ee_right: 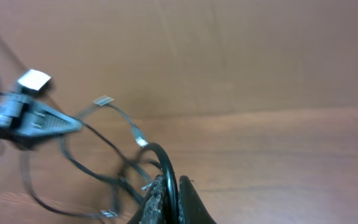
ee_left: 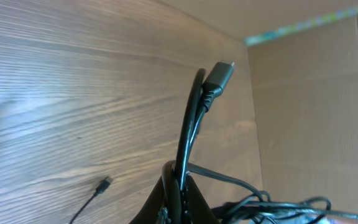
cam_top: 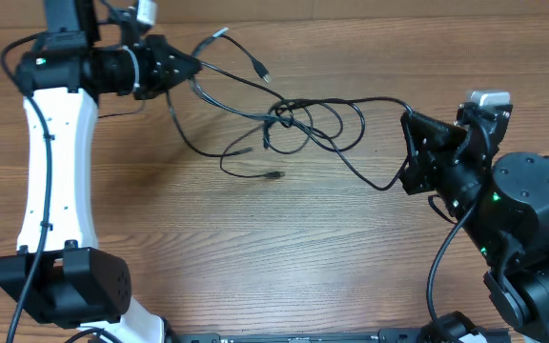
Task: Untangle cables
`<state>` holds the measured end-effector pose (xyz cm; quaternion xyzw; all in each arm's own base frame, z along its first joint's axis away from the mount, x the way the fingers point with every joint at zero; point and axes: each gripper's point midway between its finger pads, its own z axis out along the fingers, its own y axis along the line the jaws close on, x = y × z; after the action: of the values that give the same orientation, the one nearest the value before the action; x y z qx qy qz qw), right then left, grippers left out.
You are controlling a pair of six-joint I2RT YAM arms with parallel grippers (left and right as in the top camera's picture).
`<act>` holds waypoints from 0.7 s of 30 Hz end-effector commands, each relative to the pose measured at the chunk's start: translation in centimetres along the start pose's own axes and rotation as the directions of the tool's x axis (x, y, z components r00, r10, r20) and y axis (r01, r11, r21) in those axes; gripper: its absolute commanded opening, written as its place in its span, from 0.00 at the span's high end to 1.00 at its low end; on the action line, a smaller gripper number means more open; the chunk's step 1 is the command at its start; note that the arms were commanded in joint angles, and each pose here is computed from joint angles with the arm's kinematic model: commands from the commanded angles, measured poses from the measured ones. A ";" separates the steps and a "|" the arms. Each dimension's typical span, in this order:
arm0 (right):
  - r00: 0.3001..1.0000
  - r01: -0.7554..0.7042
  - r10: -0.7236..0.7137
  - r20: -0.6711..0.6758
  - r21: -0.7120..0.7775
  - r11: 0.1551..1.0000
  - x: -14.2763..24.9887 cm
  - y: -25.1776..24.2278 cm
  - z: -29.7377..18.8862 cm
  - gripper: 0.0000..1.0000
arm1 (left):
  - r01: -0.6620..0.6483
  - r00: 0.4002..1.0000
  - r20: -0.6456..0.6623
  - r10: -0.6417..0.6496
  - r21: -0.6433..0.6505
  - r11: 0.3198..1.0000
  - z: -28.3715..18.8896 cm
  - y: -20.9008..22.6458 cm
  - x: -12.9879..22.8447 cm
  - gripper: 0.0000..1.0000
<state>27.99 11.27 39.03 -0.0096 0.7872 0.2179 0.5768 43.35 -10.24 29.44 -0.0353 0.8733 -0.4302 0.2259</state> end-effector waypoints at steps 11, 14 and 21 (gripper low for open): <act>0.999 -0.025 0.027 0.019 -0.097 0.995 -1.1 1.9 2.0 0.96 | -0.253 0.954 -0.123 0.273 0.156 0.955 6.3 -9.3 5.5 0.96; 0.999 -0.025 0.027 0.020 -0.111 0.993 -1.2 2.2 3.0 0.96 | -0.300 0.933 -0.145 0.328 0.187 0.936 7.3 -10.7 6.9 0.96; 0.996 -0.012 0.023 0.086 -0.127 0.992 -2.8 2.6 2.9 0.96 | -0.368 0.913 -0.162 0.373 0.064 0.928 8.1 -8.9 7.3 0.96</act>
<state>31.41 14.40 39.92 -0.0301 0.7648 0.2672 0.5855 38.14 -24.79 29.57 0.1646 0.8602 -0.4411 0.1957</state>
